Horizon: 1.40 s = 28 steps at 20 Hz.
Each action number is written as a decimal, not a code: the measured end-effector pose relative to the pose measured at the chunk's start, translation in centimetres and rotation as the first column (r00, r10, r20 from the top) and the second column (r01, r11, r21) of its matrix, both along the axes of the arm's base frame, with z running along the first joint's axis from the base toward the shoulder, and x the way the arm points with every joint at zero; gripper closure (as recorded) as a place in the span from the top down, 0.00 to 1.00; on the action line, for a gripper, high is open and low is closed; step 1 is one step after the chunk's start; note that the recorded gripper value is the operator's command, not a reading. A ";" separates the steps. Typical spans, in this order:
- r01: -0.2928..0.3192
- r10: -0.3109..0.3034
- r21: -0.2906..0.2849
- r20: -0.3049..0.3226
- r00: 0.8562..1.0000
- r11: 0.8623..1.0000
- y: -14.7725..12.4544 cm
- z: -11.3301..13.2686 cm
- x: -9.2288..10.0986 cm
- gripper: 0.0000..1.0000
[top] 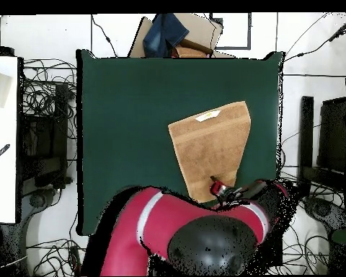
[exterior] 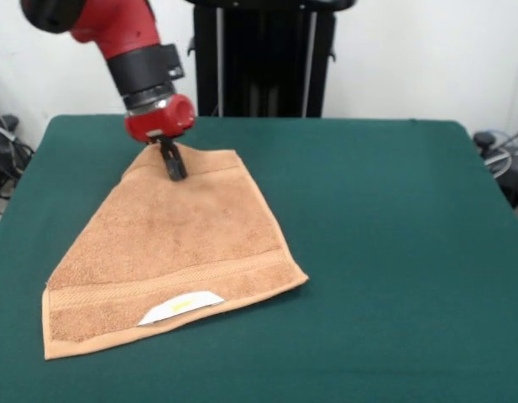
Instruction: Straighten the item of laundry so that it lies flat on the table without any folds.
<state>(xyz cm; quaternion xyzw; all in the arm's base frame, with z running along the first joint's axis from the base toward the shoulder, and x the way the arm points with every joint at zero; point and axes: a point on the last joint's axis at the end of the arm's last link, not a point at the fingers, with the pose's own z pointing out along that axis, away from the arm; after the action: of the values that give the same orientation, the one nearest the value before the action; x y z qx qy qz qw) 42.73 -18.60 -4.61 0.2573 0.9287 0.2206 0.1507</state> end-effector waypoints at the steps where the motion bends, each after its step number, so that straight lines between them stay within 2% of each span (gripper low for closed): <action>1: 0.016 -0.016 0.013 0.003 1.000 1.000 -0.5 -0.1 -0.2 0.00; 5: 0.042 -0.047 0.115 0.035 0.998 0.992 -2.6 -0.6 -1.0 0.00; 10: 0.004 -0.029 0.259 0.092 0.995 0.966 -4.1 -1.2 -1.4 0.00; 13: -0.014 -0.019 0.296 0.109 0.994 0.955 -4.3 -1.4 -1.3 0.00; 19: -0.055 0.016 0.314 0.125 0.992 0.948 -3.8 -2.4 -0.4 0.00; 23: -0.080 0.050 0.285 0.112 0.993 0.955 -3.1 -3.5 0.4 0.00; 28: -0.113 0.096 0.231 0.086 0.992 0.966 -2.6 -3.3 1.1 0.00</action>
<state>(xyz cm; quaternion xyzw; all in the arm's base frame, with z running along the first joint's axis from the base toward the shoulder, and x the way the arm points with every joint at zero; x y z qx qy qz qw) 43.79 -21.17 -7.93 0.2156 0.9021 0.3460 0.1417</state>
